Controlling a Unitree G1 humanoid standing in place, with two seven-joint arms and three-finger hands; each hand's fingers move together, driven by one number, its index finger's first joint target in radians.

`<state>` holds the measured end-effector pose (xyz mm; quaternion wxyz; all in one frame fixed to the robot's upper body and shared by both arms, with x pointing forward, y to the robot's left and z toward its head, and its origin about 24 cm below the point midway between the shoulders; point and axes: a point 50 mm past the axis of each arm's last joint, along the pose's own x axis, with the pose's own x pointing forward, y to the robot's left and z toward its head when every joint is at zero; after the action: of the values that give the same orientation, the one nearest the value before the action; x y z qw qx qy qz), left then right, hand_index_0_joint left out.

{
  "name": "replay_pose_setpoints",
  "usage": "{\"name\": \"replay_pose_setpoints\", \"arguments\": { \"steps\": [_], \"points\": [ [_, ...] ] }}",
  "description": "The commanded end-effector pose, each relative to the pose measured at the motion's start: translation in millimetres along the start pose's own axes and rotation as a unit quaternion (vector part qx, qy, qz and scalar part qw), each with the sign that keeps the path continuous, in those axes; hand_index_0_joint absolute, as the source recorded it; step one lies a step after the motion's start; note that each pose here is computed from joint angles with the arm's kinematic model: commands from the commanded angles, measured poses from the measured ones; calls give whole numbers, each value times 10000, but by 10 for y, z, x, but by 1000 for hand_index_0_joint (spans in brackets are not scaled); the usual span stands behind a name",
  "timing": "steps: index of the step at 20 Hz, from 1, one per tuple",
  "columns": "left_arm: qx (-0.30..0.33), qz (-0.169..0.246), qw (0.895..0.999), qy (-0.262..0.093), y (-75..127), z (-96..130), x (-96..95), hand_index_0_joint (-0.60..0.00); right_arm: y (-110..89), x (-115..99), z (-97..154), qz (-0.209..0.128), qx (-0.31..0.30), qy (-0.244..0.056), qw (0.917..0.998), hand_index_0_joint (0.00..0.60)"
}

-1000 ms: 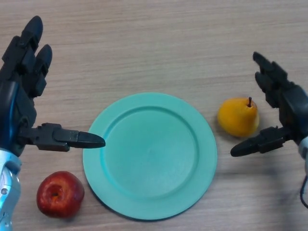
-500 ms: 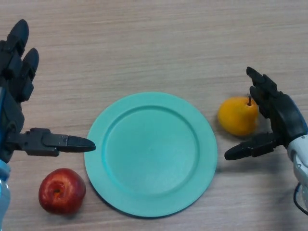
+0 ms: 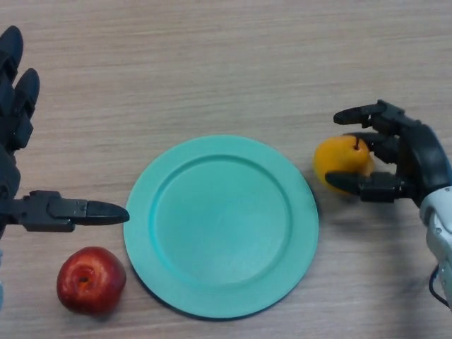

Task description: Pick up the yellow pear and place it on the plate

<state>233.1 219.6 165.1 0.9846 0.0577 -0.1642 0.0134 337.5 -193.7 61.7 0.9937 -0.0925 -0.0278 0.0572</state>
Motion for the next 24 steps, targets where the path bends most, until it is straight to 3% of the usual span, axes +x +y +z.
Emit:
{"name": "replay_pose_setpoints", "arguments": {
  "steps": [1, 2, 5, 11, 15, 18, 24],
  "points": [
    [381, 141, 9933, -1080, 80, 352, -13, 0, -295, 51, 441, -566, 111, -1049, 9928, 600],
    [375, 102, 9936, -1062, 66, 346, -9, 0, -317, 36, 525, -641, 98, -1244, 9901, 600],
    [338, 77, 9938, -1053, 77, 355, -7, 0, -263, -19, 678, -585, 275, -1358, 9886, 600],
    [251, 65, 9942, -1048, 57, 332, -6, 0, 256, -197, 928, -58, 99, -1479, 9889, 600],
    [276, 78, 9945, -1003, 111, 323, -37, 0, 707, -381, 895, 528, 48, -1476, 9876, 600],
    [282, 126, 9948, -970, 123, 300, -47, 0, 953, -484, 731, 876, 37, -1208, 9888, 600],
    [207, 113, 9952, -954, 116, 281, -31, 0, 1187, -507, 475, 865, -267, -1010, 9908, 600]
  ]
}}
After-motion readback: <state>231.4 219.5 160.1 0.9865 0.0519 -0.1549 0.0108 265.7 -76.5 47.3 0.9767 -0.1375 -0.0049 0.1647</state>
